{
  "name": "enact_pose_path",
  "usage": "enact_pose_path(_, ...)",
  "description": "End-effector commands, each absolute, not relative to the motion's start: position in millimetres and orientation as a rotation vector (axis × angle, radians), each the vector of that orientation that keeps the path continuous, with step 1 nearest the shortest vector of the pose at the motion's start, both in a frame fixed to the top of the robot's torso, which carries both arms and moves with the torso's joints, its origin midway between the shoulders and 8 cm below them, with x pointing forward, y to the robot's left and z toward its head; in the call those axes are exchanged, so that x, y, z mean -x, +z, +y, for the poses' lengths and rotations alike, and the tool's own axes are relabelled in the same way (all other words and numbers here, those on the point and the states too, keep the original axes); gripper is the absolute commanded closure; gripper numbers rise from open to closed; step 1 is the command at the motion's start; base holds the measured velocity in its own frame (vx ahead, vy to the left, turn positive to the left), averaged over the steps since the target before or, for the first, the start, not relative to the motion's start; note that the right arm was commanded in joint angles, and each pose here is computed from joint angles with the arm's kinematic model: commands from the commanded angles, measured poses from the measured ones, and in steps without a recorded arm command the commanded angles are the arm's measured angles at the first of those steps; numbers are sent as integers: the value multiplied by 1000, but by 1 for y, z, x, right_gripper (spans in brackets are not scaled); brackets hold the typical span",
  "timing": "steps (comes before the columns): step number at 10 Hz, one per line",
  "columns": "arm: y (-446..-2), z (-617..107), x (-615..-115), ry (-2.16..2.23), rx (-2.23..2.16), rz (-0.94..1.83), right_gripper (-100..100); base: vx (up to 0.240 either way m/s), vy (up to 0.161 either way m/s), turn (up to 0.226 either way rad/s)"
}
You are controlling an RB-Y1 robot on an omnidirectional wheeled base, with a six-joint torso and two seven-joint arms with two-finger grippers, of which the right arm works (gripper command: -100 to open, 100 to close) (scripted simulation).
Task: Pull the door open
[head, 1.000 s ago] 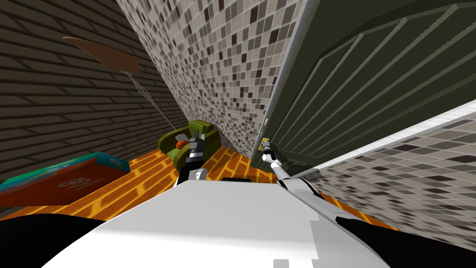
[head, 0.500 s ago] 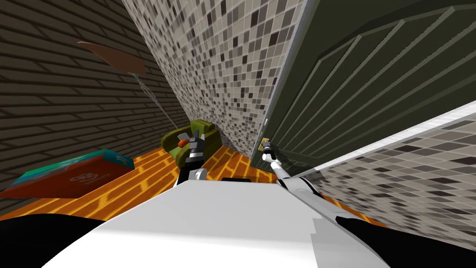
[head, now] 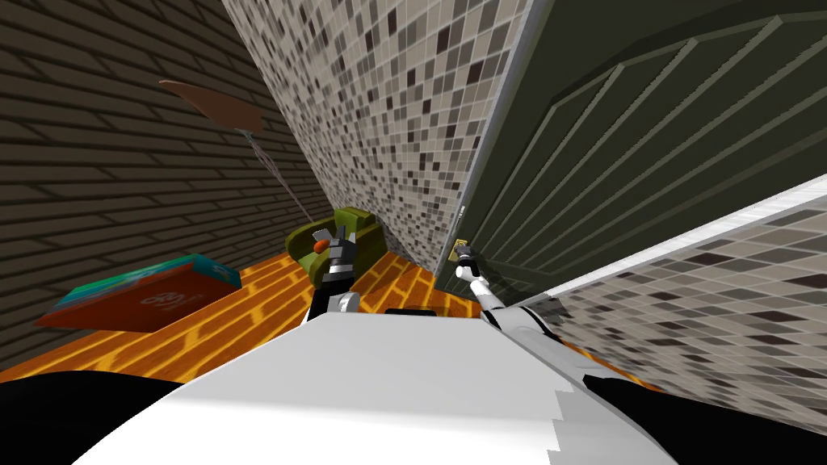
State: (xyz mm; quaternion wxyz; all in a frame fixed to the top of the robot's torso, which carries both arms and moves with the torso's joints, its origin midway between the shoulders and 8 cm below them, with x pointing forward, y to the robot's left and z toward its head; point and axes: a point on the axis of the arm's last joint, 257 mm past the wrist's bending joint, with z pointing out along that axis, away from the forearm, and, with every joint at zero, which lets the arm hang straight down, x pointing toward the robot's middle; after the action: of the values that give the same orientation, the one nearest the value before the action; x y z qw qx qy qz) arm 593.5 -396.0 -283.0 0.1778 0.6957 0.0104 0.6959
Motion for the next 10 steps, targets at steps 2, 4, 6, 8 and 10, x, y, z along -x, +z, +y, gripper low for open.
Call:
enact_pose_path(2, -297, -395, -590, 1958, -2010, 1, 100, -18, -7, 3)
enact_pose_path(4, -297, -396, -591, 1993, -2032, -68, 100, -22, -10, 26)
enact_pose_path(6, -297, -396, -592, 2006, -2040, -95, 100, -19, -14, 17)
enact_pose_path(8, -296, -397, -592, 2031, -2055, -149, 100, -21, -13, 26)
enact_pose_path(10, -296, -398, -593, 2055, -2069, -200, 100, -30, -16, 30)
